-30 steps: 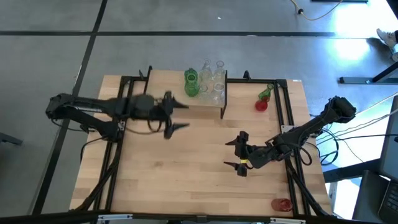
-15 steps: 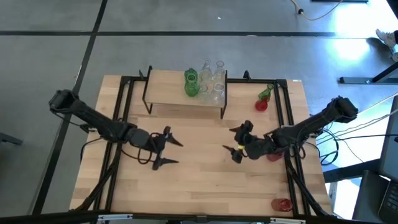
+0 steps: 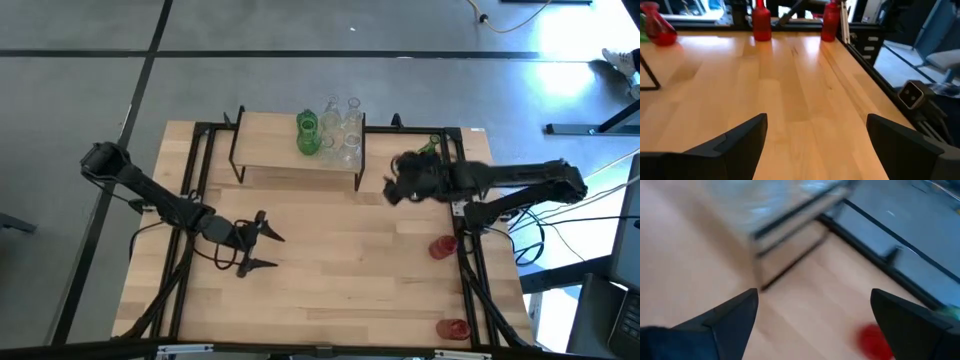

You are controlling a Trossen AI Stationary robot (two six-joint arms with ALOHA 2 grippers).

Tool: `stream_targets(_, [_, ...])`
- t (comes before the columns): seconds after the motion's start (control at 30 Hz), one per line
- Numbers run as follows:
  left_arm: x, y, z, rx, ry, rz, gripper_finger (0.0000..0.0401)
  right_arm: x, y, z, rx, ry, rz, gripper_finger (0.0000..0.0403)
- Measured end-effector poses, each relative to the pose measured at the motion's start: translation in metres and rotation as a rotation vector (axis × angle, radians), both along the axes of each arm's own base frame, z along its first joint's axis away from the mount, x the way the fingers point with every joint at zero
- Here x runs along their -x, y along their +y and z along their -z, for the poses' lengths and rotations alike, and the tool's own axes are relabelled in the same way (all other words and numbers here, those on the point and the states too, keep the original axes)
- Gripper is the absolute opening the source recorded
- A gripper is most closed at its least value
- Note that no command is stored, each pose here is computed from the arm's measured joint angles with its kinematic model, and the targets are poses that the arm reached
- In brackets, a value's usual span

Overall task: Sort vases onto shelf
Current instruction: Put the green vase aligned with the other green vases on the shelf

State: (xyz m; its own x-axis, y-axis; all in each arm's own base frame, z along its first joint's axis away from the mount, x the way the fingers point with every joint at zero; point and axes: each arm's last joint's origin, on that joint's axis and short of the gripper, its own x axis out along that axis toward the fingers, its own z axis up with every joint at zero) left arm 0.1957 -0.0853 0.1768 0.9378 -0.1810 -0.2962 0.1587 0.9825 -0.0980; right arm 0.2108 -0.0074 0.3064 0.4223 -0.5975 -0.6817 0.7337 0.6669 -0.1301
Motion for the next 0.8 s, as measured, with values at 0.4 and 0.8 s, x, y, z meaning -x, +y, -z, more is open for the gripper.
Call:
stream_targets(0.4, [0.0,0.001,0.004,-0.04,-0.001,-0.109,0.0336,0.033,-0.073,-0.006,-0.034,0.202,0.34,0.0371])
stream_targets(0.8, [-0.005,0.002,0.014,-0.088,0.02,-0.197,0.0336,0.054,-0.121,0.005,-0.097,0.264,0.479,0.0371])
